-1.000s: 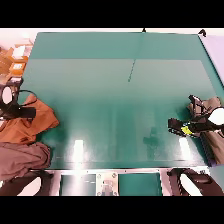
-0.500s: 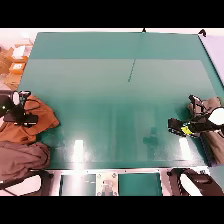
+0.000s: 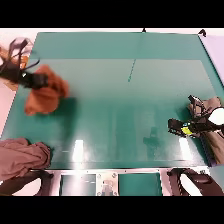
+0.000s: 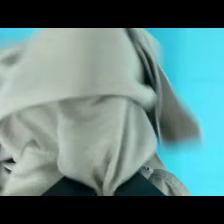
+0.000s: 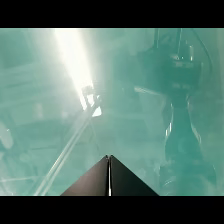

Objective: Fold the shirts.

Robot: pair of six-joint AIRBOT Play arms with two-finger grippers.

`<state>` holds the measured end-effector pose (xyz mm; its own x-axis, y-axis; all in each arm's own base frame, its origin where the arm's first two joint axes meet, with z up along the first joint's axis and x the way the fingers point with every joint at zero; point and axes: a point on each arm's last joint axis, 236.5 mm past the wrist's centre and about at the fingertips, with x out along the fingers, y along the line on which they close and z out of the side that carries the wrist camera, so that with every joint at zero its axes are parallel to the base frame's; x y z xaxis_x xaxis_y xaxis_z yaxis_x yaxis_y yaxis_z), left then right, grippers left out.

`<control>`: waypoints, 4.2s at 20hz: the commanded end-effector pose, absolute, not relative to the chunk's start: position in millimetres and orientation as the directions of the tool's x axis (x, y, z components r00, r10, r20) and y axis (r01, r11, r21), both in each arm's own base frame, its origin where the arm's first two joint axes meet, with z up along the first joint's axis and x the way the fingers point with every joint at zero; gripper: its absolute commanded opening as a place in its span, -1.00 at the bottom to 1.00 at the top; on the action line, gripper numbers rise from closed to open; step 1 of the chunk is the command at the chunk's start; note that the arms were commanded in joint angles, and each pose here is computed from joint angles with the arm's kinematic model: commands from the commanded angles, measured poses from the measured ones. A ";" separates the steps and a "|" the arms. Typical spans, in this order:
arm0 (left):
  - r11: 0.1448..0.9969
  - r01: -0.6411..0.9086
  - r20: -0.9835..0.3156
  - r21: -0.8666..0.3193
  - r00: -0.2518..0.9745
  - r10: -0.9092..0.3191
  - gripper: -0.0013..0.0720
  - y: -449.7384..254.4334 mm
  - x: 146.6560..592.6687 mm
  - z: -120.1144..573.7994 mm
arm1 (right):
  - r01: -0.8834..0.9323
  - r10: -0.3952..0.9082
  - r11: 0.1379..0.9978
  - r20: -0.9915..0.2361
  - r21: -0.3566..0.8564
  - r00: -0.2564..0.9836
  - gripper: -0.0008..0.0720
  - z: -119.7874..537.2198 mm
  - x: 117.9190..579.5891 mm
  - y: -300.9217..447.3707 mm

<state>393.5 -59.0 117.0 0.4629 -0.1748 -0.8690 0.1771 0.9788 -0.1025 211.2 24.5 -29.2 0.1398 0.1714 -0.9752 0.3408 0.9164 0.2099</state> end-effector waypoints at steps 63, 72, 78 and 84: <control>0.638 0.030 -0.632 -0.770 0.104 -0.768 0.09 -194.4 320.1 -79.7 | 0.117 0.607 0.789 -0.795 0.603 0.001 -0.94 -66.0 317.2 138.9; 0.468 0.118 -0.441 -0.876 0.198 -0.875 -0.91 -212.6 366.5 -25.3 | 0.068 0.628 0.776 -0.778 0.627 0.014 -0.95 -31.7 332.1 134.3; 0.575 0.433 -0.343 -0.694 0.504 -0.793 -0.91 -150.6 408.0 180.2 | -0.077 0.534 0.814 -0.691 0.575 0.487 -0.95 176.1 408.7 40.3; 0.750 0.605 -0.175 -0.266 0.735 -0.655 -0.91 -125.5 355.6 390.9 | -0.100 0.264 0.926 -0.434 0.364 0.861 -0.95 367.3 370.0 -29.9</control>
<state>389.0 -137.3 305.5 0.6356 -0.7279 -0.2573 0.5852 0.6716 -0.4544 400.0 -5.3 285.5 0.7251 0.3943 -0.5646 -0.1116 0.8763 0.4686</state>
